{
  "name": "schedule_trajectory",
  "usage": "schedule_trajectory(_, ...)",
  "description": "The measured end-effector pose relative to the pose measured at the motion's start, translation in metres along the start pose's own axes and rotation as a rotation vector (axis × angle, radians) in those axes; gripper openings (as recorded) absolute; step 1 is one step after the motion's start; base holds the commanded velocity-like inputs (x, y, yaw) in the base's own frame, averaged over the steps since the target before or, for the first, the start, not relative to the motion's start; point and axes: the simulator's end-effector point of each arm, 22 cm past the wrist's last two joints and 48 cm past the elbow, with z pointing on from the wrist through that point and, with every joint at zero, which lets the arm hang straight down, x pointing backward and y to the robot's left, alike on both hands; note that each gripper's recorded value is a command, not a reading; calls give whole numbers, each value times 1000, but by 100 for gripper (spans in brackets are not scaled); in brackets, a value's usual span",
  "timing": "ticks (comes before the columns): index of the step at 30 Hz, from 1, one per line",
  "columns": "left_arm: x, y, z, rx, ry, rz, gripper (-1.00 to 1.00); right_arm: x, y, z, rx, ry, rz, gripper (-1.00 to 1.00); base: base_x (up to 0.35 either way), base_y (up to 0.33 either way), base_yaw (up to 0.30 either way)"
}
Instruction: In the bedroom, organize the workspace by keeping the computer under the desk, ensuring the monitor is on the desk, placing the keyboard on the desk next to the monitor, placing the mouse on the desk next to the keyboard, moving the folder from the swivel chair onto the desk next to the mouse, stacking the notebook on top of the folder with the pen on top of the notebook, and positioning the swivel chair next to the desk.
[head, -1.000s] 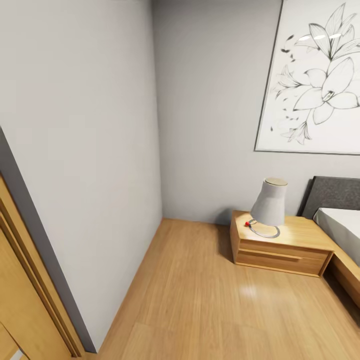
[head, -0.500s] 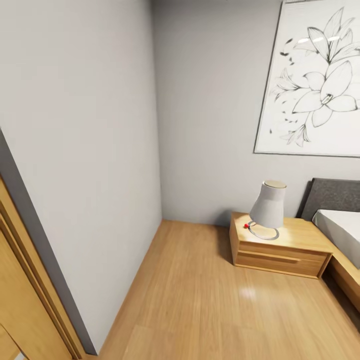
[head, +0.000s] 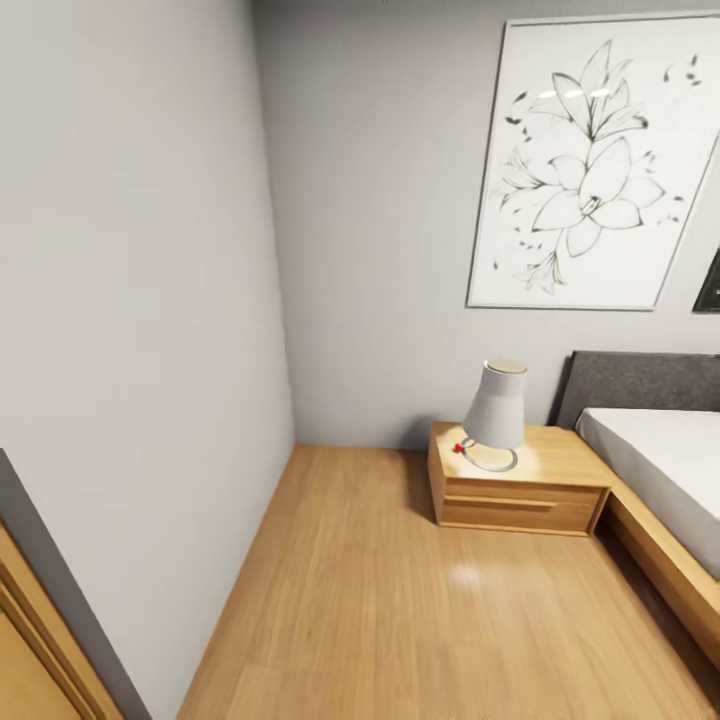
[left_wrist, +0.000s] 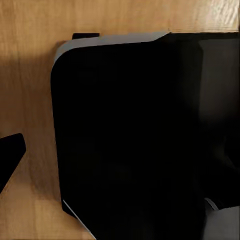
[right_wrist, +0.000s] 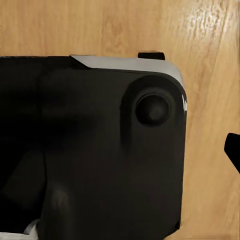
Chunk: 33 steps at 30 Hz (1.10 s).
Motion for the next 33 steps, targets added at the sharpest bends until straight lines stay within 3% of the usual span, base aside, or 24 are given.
schedule_trajectory(2,-13,1,-3,-2,-27,0,100,-9,0,-3,0,-22,0,100,0,0,-222)
schedule_trajectory(7,-86,4,-18,-7,-179,-21,100,-99,-1,-19,2,-268,3,100,0,0,-204)
schedule_trajectory(11,-132,6,-34,1,-278,-105,100,-153,0,-40,2,-437,5,100,0,0,-238)
schedule_trajectory(12,-167,16,-45,3,-344,-180,100,-194,0,-57,3,-560,5,100,0,0,-261)
schedule_trajectory(13,-180,21,-50,2,-367,-199,100,-211,1,-67,2,-613,6,100,0,0,-260)
schedule_trajectory(16,-189,29,-56,-2,-380,-217,100,-232,2,-83,1,-695,7,100,0,0,-260)
schedule_trajectory(18,-180,34,-55,-8,-360,-224,100,-244,3,-95,1,-749,8,100,0,0,-267)
schedule_trajectory(22,-163,38,-54,-14,-327,-228,100,-254,4,-108,-1,-801,8,100,0,0,-274)
schedule_trajectory(28,-147,15,-57,9,-298,-203,100,-223,20,-103,-23,-757,7,100,0,0,-275)
schedule_trajectory(33,-153,11,-65,4,-336,-172,100,-226,21,-116,-24,-798,6,100,0,0,-274)
